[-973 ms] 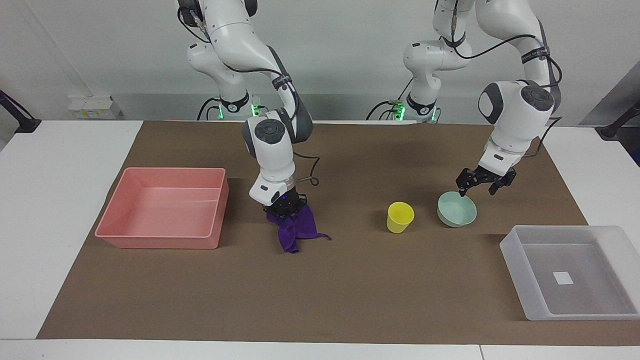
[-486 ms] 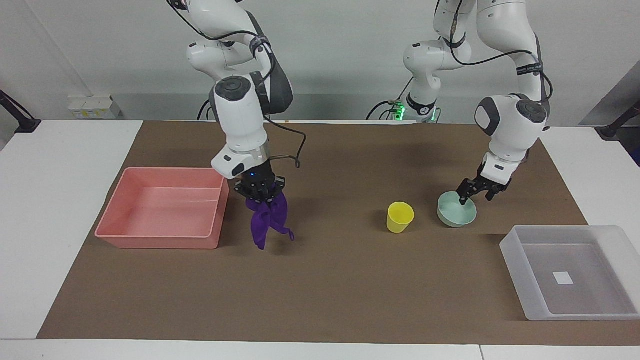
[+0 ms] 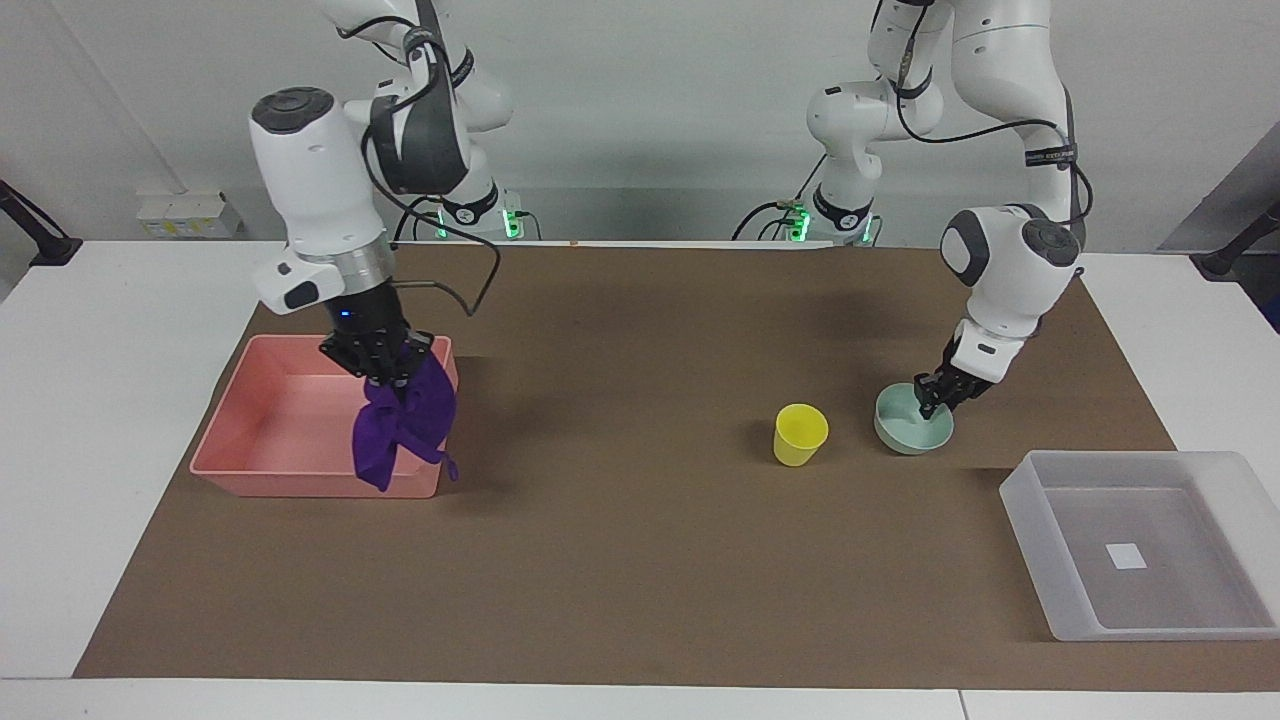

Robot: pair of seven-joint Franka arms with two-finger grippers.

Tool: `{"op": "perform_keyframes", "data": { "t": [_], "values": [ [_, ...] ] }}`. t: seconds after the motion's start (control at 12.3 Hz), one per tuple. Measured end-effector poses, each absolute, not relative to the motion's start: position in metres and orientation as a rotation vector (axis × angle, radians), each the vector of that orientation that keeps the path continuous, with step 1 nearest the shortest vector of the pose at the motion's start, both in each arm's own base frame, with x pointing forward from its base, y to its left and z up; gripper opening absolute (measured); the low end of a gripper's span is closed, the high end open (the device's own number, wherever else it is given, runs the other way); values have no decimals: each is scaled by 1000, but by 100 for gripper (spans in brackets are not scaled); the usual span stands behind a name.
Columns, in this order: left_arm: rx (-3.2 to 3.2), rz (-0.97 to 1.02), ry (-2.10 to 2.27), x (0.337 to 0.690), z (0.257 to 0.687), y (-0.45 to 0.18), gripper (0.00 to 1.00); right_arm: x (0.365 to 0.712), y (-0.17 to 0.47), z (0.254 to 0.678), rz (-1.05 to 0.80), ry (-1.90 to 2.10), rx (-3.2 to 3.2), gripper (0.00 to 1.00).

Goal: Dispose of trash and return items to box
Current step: 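Carry the cloth into the pink bin while the left gripper grasps the bowl, then release the cloth in the bin while the left gripper places the bowl in the box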

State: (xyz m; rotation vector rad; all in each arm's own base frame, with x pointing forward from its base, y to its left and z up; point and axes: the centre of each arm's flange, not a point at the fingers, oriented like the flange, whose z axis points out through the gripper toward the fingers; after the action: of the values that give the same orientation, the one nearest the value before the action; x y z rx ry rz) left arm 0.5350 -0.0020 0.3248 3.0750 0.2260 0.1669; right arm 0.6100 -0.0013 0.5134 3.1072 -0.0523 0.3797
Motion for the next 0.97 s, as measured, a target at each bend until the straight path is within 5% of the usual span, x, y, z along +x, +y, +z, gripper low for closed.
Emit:
{"op": "perform_keyframes", "data": {
  "t": [0.16, 0.57, 0.97],
  "values": [
    [3070, 184, 217, 538, 338, -6, 3, 604, -49, 495, 320, -49, 3097, 7],
    [3057, 216, 204, 578, 444, -5, 3, 575, -94, 432, 118, -37, 3113, 7],
    [3026, 380, 313, 645, 500, 48, 3, 567, -91, 374, 165, -34, 3106, 7]
  ]
}}
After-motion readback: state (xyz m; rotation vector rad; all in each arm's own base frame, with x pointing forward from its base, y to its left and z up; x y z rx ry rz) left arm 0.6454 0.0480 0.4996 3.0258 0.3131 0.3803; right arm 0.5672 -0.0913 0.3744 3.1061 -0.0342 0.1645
